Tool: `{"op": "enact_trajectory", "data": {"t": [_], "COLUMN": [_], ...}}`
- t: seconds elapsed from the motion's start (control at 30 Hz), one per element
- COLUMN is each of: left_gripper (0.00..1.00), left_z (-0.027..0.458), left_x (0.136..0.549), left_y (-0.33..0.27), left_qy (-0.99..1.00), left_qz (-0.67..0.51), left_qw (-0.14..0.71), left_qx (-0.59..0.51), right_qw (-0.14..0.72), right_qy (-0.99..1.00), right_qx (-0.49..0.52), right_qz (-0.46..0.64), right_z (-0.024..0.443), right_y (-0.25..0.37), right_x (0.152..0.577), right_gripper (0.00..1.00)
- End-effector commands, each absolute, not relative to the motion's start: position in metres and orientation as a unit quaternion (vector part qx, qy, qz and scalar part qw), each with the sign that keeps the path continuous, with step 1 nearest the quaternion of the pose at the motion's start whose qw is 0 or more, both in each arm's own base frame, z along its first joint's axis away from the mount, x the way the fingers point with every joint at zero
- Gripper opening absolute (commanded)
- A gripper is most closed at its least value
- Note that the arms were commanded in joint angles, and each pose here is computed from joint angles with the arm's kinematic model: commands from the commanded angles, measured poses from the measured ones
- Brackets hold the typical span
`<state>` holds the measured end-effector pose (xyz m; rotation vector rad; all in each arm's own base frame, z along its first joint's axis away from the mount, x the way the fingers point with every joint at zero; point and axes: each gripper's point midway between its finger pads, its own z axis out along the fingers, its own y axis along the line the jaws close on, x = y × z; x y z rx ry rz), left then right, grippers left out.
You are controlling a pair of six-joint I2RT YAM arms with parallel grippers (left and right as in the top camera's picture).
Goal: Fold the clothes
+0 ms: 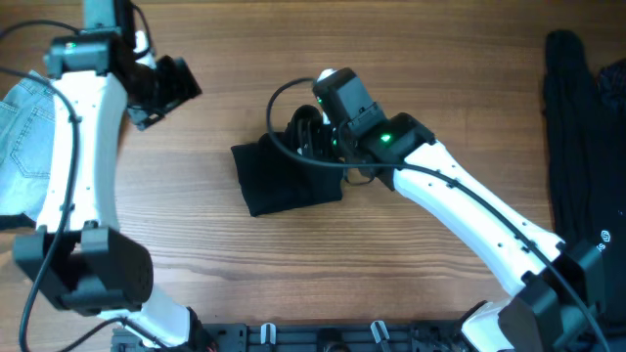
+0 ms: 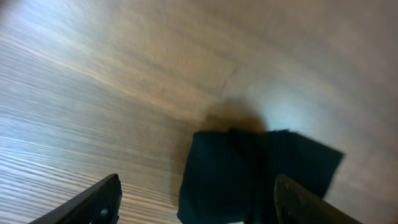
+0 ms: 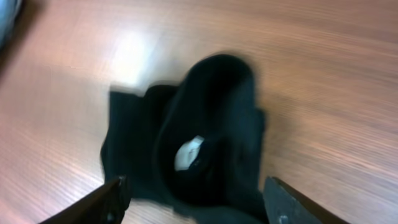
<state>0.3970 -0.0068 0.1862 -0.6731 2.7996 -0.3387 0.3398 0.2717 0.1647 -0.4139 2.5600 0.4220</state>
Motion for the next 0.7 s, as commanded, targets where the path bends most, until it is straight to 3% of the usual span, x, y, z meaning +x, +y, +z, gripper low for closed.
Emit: {"op": "enact_trajectory", "data": {"t": [0.0, 0.1, 0.13, 0.17, 0.2, 0.27, 0.33, 0.47, 0.57, 0.63, 0.67], "left_gripper": [0.78, 0.78, 0.79, 0.79, 0.78, 0.79, 0.79, 0.76, 0.76, 0.74, 0.74], "left_z": [0.135, 0.111, 0.102, 0.094, 0.084, 0.065, 0.041, 0.001, -0.016, -0.018, -0.016], "left_x": [0.381, 0.372, 0.368, 0.364, 0.360, 0.352, 0.345, 0.317, 0.295, 0.286, 0.285], "left_y": [-0.041, -0.065, -0.073, -0.080, -0.087, -0.099, -0.117, -0.139, -0.124, -0.118, -0.117], "left_qy": [0.971, 0.978, 0.979, 0.981, 0.983, 0.985, 0.987, 0.990, 0.992, 0.992, 0.992], "left_qz": [-0.125, -0.125, -0.124, -0.123, -0.123, -0.123, -0.127, -0.126, -0.084, -0.076, -0.076], "left_qw": [0.047, 0.030, 0.025, 0.020, 0.016, 0.014, 0.022, 0.017, -0.007, -0.025, -0.025], "left_qx": [-0.197, -0.167, -0.157, -0.148, -0.139, -0.121, -0.094, -0.054, -0.089, -0.095, -0.096], "right_qw": [0.192, 0.163, 0.157, 0.155, 0.159, 0.177, 0.183, 0.159, 0.143, 0.126, 0.113], "right_qy": [0.927, 0.936, 0.941, 0.954, 0.968, 0.982, 0.983, 0.987, 0.989, 0.991, 0.992], "right_qx": [-0.270, -0.272, -0.268, -0.239, -0.187, -0.055, 0.001, 0.011, -0.011, -0.014, -0.018], "right_qz": [0.178, 0.153, 0.135, 0.092, 0.051, -0.025, -0.027, -0.023, -0.029, -0.038, -0.045], "right_z": [0.131, 0.098, 0.087, 0.072, 0.064, 0.061, 0.062, 0.057, 0.051, 0.045, 0.041], "right_y": [0.292, 0.289, 0.284, 0.270, 0.252, 0.209, 0.188, 0.165, 0.163, 0.158, 0.154], "right_x": [0.319, 0.322, 0.325, 0.334, 0.344, 0.361, 0.374, 0.378, 0.372, 0.363, 0.356], "right_gripper": [0.75, 0.74, 0.64, 0.29, 0.04, 0.04, 0.04, 0.09, 0.11, 0.36, 0.37]}}
